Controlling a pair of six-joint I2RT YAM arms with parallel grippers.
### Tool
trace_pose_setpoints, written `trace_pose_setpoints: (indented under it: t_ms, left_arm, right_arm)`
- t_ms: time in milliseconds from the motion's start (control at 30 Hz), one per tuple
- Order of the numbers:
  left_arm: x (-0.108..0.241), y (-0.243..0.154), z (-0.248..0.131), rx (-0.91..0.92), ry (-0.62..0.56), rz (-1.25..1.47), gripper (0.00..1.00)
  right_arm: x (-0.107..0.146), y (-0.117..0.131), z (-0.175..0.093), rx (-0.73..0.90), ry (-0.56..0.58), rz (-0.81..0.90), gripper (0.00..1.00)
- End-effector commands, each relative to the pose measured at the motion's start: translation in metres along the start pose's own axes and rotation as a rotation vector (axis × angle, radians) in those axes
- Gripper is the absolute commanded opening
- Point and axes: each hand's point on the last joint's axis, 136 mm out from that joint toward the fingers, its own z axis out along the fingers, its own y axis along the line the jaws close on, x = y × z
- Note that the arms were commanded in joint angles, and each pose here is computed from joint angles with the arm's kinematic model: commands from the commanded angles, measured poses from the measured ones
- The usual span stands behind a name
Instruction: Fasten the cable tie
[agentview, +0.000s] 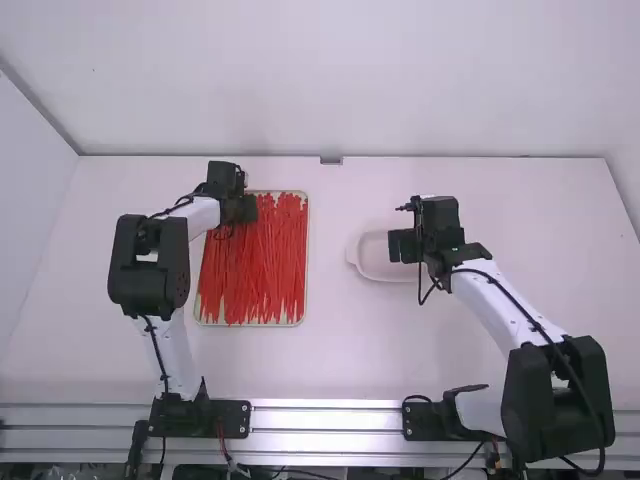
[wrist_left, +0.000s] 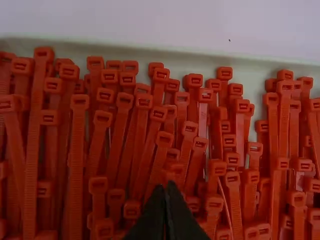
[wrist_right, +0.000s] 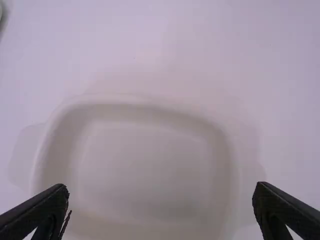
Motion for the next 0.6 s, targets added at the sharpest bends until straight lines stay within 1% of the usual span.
trace_pose_setpoints:
  t_ms: [0, 567]
  left_arm:
    - [-0.0007, 0.0020, 0.0027, -0.002, 0.004, -0.005, 0.02]
    - [-0.0056, 0.0003, 0.0004, 0.005, -0.012, -0.004, 0.01]
  right_arm:
    - [-0.0122, -0.0005, -0.0033, 0.005, -0.024, 0.004, 0.98]
    - [-0.0119, -0.0002, -0.0033, 0.004, -0.023, 0.003, 0.98]
